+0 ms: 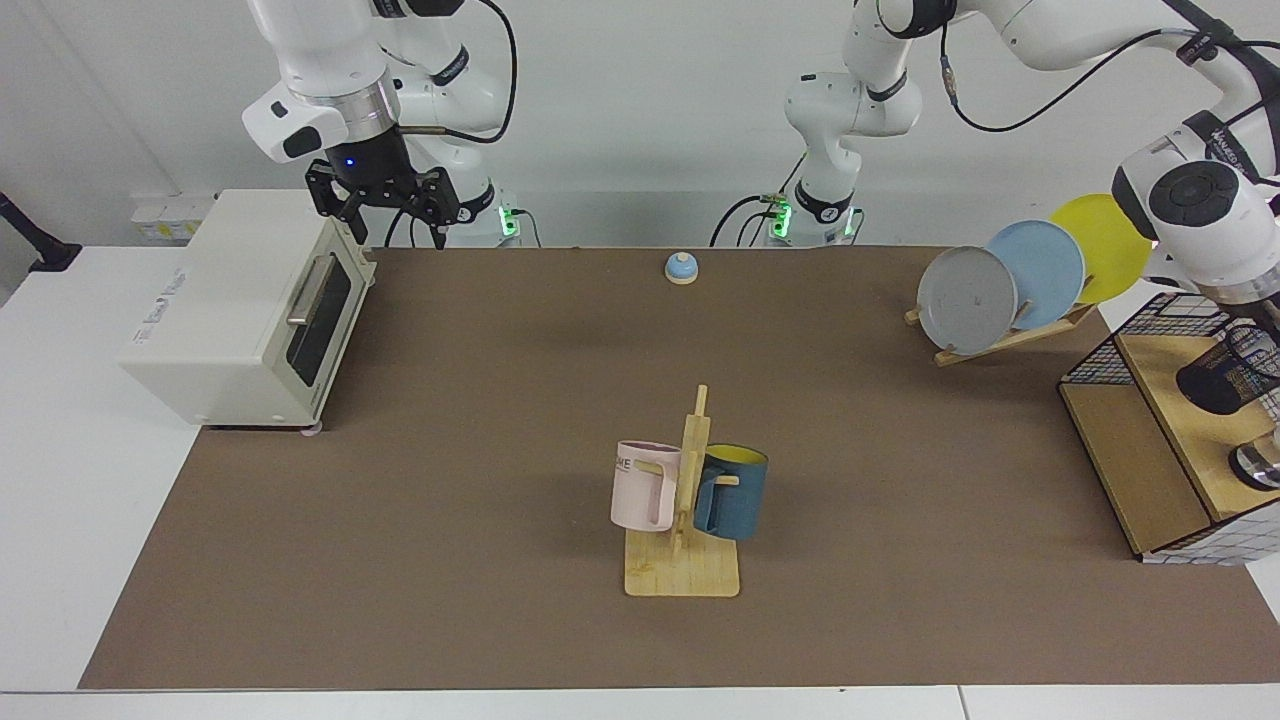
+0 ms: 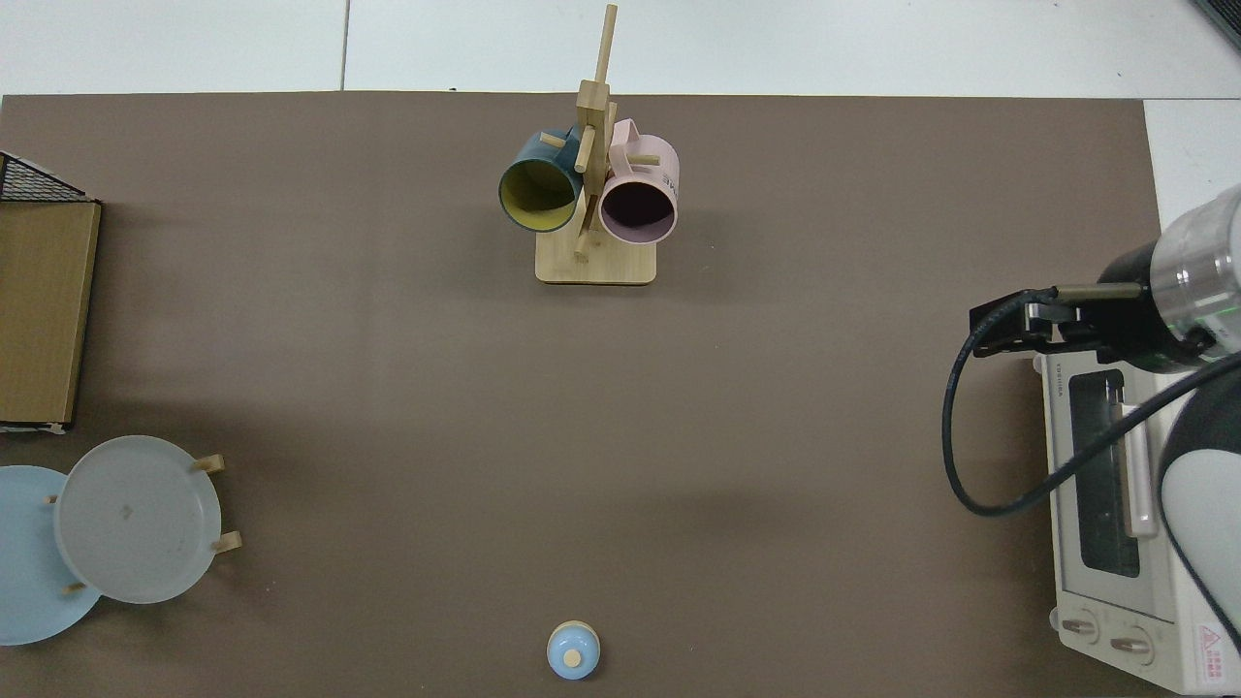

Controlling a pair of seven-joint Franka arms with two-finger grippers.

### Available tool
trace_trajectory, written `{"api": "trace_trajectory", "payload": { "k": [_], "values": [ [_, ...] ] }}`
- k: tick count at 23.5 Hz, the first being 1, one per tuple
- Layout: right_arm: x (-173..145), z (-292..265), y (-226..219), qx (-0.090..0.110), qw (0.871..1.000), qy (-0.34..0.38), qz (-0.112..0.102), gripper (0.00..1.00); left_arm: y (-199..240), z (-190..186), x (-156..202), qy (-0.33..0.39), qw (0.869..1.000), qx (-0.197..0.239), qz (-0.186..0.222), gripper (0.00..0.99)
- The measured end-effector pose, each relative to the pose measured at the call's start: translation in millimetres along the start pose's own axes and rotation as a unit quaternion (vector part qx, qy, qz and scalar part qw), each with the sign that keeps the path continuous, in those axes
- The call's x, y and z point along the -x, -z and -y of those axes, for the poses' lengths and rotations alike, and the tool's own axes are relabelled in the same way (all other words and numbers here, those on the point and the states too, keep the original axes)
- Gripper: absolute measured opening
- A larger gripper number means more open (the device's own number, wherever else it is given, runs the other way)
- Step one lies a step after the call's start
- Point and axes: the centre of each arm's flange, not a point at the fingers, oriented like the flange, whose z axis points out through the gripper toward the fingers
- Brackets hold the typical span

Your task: Put markers into pen holder

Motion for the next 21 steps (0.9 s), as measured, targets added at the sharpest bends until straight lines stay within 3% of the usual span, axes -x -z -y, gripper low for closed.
{"api": "trace_trajectory", "payload": {
  "k": [8,21],
  "values": [
    [0,0,0,0.000,1.000,0.000,0.000,1.00,0,0,0,-0.002,1.000,0.000,0.000,0.278],
    [0,0,0,0.000,1.000,0.000,0.000,1.00,7,1,10,0.002,1.000,-0.008,0.004,0.304]
  ]
}}
